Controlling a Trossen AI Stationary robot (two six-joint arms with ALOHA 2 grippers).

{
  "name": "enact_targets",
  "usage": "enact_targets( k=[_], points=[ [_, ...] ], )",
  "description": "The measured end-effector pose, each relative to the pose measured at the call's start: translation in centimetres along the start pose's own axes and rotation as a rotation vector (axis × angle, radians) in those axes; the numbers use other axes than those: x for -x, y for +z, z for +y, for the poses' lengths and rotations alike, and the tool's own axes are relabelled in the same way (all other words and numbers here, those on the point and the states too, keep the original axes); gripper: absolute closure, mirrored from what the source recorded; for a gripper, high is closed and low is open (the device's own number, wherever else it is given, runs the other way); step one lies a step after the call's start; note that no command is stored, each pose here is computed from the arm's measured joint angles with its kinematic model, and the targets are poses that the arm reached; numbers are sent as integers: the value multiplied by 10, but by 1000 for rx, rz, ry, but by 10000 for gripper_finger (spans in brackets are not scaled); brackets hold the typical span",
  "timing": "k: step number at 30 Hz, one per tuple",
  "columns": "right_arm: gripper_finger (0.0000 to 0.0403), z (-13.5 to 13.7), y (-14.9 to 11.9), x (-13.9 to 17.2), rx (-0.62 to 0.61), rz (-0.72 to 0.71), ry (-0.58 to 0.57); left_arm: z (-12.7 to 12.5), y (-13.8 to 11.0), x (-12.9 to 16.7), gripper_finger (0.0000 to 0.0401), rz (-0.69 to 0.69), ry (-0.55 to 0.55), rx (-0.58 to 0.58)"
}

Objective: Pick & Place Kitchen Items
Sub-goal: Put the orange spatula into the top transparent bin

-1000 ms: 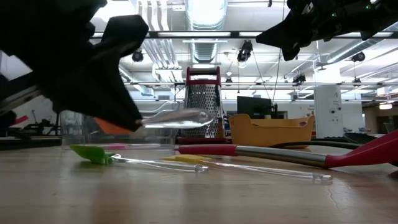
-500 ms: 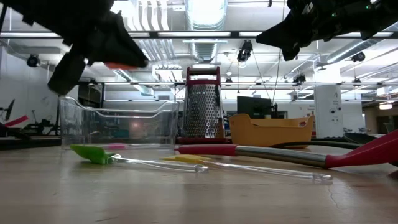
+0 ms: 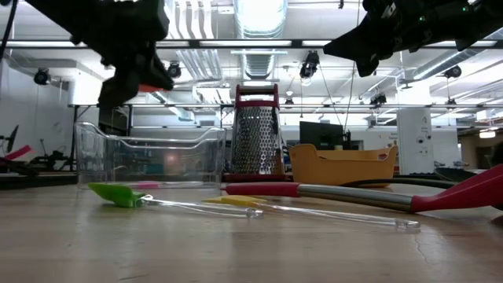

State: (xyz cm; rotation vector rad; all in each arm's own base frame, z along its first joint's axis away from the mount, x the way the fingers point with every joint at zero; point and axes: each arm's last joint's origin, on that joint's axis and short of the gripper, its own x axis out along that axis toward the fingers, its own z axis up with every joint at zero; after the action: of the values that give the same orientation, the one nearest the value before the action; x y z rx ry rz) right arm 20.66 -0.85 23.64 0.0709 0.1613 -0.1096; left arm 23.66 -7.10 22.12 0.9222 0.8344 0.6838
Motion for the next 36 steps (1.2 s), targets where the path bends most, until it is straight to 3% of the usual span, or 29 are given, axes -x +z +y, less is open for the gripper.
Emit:
enact_targets(
  k=[3,7,15,21,36],
  points=[
    [394,0,0,0,-1,0,0,7,-14,-14,379,60,-11,72],
    [394,0,0,0,4,0,0,14,-30,-33,379,135,-107,140],
    [394,0,0,0,4,0,0,22,-52,-64,378,272,-173,175],
    [394,0,0,0,0,0,0,23,-58,-75,378,295,-330,234],
    [394,0,0,0,2,0,0,25,-54,-77,378,271,-318,269]
  ],
)
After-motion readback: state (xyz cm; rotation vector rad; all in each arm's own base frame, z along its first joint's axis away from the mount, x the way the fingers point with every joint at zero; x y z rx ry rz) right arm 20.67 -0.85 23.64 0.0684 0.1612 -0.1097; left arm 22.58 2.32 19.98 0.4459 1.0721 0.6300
